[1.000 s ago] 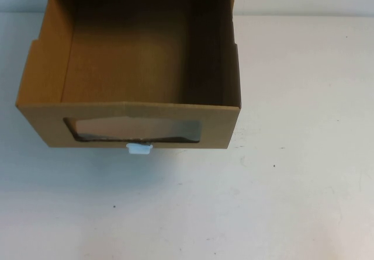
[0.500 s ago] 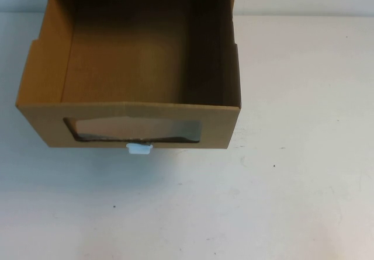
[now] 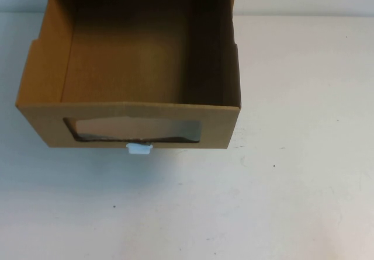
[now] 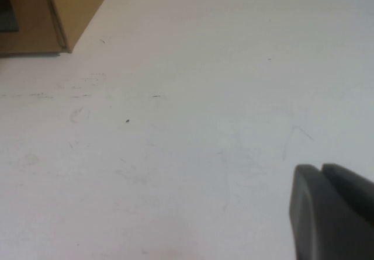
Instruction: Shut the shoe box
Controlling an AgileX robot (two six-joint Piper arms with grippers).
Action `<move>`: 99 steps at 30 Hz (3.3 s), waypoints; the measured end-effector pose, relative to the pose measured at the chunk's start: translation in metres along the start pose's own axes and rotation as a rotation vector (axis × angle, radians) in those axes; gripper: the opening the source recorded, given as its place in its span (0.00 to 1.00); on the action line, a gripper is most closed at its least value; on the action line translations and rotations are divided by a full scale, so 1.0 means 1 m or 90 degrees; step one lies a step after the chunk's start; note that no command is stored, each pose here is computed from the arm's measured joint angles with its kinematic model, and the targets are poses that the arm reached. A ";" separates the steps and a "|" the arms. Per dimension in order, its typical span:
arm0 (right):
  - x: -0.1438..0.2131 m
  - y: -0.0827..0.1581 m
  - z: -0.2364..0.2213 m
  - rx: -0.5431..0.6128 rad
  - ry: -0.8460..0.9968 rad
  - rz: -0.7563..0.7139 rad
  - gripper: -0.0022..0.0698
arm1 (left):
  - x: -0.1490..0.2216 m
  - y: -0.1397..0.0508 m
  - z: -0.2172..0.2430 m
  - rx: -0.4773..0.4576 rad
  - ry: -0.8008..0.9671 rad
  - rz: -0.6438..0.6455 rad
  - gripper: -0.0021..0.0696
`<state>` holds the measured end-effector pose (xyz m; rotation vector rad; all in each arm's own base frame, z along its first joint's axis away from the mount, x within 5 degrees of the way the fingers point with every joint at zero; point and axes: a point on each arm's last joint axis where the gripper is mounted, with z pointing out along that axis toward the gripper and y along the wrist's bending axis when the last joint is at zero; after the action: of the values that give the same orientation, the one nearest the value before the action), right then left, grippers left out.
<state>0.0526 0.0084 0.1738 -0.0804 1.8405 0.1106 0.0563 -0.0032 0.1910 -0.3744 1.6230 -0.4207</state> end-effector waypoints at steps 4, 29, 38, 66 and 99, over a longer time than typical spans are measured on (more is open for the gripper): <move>0.000 0.000 0.000 0.000 0.000 0.000 0.01 | -0.006 -0.003 0.000 0.020 -0.043 -0.009 0.02; 0.000 0.000 0.000 0.000 0.000 0.000 0.01 | -0.204 -0.143 0.087 0.150 0.207 0.290 0.02; 0.000 0.000 0.000 0.000 0.000 0.000 0.01 | -0.245 -0.179 0.199 0.251 0.267 0.353 0.02; -0.001 0.001 0.000 -0.007 -0.008 0.021 0.01 | -0.171 -0.175 0.364 0.363 0.421 0.280 0.02; -0.161 0.036 0.009 -0.218 0.276 0.127 0.01 | -0.164 -0.173 0.372 0.369 0.425 0.261 0.02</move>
<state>0.1005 0.0450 0.3272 -0.1712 2.2428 0.5874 0.4410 -0.0952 0.3886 0.5902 2.0512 -0.7174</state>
